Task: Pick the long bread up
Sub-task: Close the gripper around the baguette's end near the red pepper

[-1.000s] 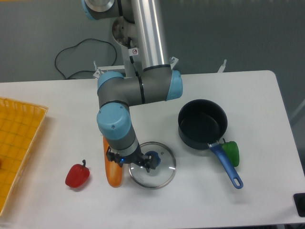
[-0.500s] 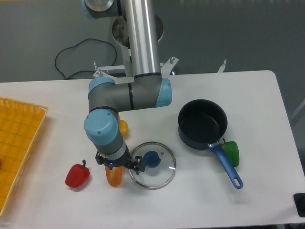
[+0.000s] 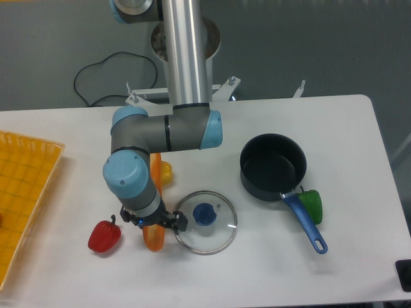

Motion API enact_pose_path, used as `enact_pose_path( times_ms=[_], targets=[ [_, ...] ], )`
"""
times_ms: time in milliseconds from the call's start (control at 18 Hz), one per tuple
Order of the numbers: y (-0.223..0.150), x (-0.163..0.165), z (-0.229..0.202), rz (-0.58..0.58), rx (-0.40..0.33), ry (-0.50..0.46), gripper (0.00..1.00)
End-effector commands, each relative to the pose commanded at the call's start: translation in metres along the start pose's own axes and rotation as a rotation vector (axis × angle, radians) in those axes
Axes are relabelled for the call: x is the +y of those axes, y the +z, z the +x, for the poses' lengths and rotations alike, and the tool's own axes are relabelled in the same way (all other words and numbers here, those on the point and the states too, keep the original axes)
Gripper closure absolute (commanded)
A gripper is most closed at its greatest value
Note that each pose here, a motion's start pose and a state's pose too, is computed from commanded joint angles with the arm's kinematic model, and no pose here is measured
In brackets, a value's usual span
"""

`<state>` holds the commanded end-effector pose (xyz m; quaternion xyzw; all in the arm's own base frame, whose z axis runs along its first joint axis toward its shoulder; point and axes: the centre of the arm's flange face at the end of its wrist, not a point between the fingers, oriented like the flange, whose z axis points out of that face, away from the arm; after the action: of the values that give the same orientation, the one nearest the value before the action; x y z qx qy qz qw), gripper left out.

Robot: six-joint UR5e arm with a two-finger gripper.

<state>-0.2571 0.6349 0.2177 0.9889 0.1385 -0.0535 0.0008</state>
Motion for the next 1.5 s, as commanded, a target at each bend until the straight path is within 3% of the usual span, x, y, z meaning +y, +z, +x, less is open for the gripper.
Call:
enact_pose_path(
  times_ms=[1500],
  targets=[
    [0.02,0.0,0.011,-0.029,0.012,0.005,0.0]
  ],
)
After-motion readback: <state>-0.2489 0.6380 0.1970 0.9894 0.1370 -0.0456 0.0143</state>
